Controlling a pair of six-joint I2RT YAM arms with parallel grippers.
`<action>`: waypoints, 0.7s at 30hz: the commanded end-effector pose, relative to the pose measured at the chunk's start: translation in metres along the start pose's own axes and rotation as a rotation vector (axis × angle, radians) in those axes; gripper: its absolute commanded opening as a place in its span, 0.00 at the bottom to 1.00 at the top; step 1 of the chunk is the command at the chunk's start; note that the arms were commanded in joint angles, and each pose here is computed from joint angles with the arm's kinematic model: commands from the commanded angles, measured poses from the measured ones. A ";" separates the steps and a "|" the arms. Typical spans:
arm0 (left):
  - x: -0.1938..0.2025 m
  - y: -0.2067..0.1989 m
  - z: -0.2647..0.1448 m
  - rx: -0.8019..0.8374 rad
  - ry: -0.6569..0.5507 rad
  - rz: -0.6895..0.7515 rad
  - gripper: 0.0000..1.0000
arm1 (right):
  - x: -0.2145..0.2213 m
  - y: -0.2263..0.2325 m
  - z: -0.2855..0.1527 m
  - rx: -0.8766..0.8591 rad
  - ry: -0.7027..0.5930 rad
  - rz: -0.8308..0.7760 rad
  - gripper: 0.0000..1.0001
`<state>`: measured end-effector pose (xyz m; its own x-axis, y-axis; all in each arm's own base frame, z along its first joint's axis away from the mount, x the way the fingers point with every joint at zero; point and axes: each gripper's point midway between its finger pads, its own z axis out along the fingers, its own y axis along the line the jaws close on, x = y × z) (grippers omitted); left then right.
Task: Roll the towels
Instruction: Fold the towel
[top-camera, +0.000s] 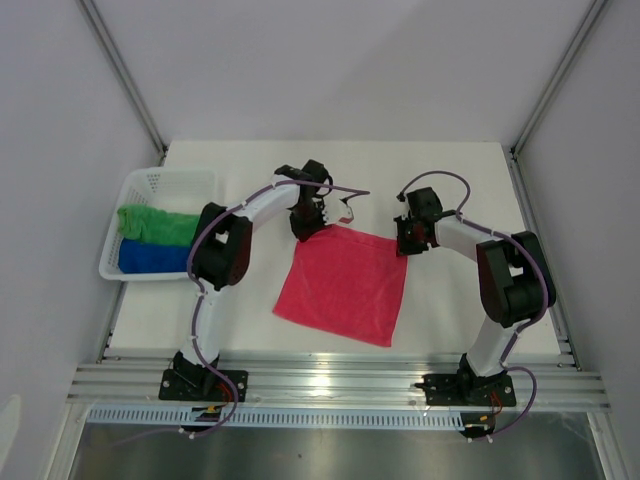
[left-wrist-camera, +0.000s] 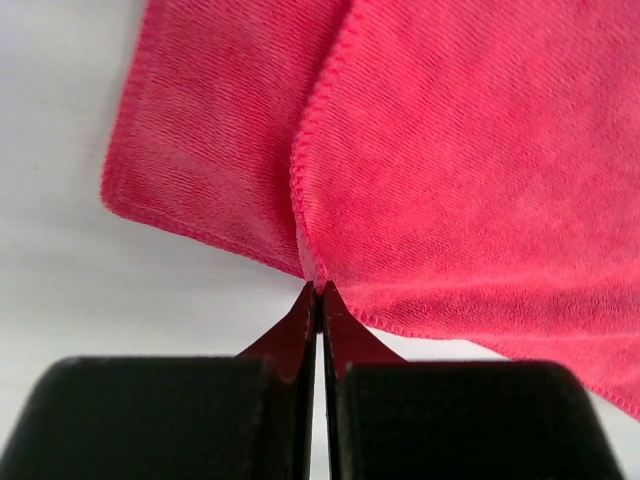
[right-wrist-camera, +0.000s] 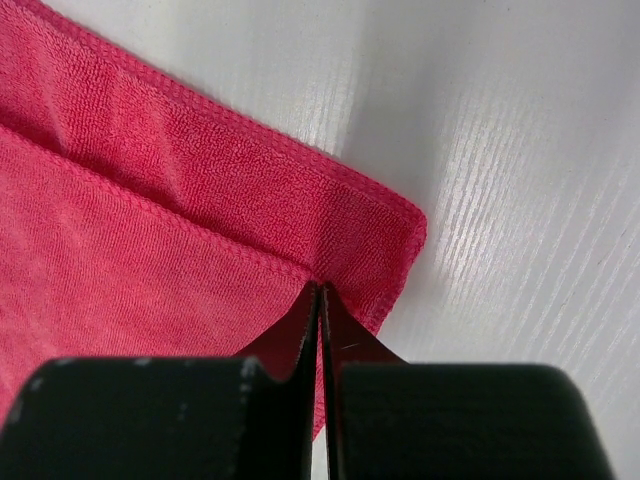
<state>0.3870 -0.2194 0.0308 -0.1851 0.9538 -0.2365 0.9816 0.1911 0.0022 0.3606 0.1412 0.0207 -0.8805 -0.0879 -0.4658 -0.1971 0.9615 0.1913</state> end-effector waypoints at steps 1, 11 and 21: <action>-0.021 0.010 -0.025 -0.072 -0.106 -0.089 0.01 | -0.012 0.006 -0.014 -0.013 -0.030 -0.021 0.00; -0.020 0.012 -0.036 -0.120 -0.117 -0.181 0.01 | -0.025 0.013 -0.037 -0.035 -0.102 -0.041 0.00; -0.025 0.026 -0.055 -0.208 -0.142 -0.170 0.01 | -0.020 0.005 -0.040 -0.013 -0.089 -0.022 0.01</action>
<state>0.4022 -0.2259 0.0528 -0.3385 0.8858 -0.3174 0.9243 0.3761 0.0641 0.3587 0.1409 0.0589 -0.8460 -0.0808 -0.5270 -0.2148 0.9564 0.1981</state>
